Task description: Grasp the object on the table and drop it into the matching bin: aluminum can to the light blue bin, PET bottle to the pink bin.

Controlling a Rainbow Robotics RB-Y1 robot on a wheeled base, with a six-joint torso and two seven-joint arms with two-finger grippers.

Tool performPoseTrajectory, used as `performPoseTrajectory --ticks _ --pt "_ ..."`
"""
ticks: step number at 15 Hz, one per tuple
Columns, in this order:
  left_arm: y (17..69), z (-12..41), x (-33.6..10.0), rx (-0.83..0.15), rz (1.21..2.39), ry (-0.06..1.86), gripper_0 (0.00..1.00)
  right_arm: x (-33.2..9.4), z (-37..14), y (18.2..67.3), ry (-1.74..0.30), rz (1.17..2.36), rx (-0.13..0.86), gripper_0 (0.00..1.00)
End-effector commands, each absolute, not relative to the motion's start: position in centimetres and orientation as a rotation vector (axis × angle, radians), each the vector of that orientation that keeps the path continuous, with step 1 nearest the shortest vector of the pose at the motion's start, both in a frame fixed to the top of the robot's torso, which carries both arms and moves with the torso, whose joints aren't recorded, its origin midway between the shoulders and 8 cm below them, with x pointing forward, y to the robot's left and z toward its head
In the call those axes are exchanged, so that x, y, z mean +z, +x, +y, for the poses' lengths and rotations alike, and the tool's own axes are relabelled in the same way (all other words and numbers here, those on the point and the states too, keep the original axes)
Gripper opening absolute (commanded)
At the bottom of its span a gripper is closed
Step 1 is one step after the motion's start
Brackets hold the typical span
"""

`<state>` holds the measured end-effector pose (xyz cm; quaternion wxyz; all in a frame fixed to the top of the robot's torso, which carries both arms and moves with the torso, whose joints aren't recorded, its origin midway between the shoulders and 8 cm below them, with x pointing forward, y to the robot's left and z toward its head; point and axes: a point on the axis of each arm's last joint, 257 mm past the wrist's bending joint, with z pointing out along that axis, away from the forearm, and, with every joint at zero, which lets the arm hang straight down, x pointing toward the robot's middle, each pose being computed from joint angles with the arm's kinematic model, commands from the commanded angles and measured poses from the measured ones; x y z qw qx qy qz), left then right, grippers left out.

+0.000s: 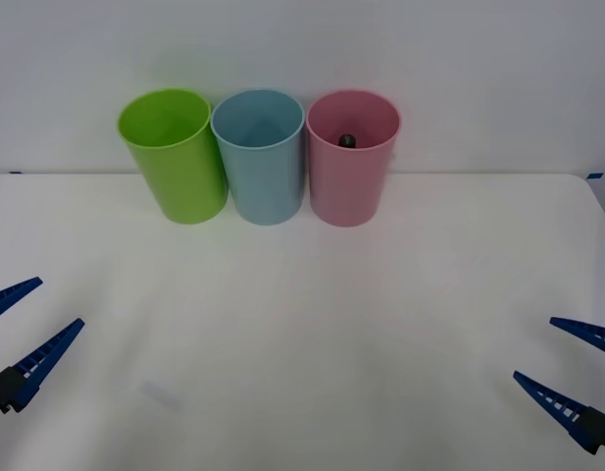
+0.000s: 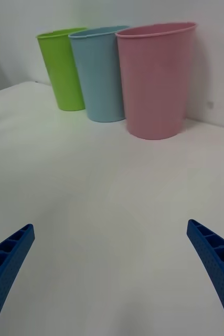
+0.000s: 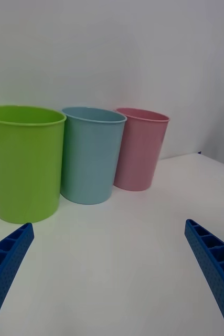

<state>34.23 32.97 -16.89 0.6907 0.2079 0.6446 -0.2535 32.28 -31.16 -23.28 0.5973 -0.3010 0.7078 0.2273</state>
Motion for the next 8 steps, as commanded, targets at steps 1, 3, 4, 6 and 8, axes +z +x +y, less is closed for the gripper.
performPoseTrajectory --ticks 1,3,4,6,8 --pt "34.23 32.97 -16.89 -0.567 1.441 0.465 1.00 -23.41 -31.60 32.23 -0.674 1.645 0.517 1.00" --pt "34.23 32.97 -16.89 -0.567 1.441 0.465 1.00 -24.03 -31.80 32.07 -0.660 1.660 0.524 1.00" --pt "34.23 32.97 -16.89 -0.567 1.441 0.465 1.00 -24.33 -31.69 32.00 -0.657 1.665 0.532 1.00" --pt "34.23 32.97 -16.89 -0.567 1.441 0.465 1.00 -24.33 -31.69 32.00 -0.657 1.665 0.532 1.00" --pt "34.23 32.97 -16.89 -0.567 1.441 0.465 1.00 -24.33 -31.69 32.00 -0.657 1.665 0.532 1.00"
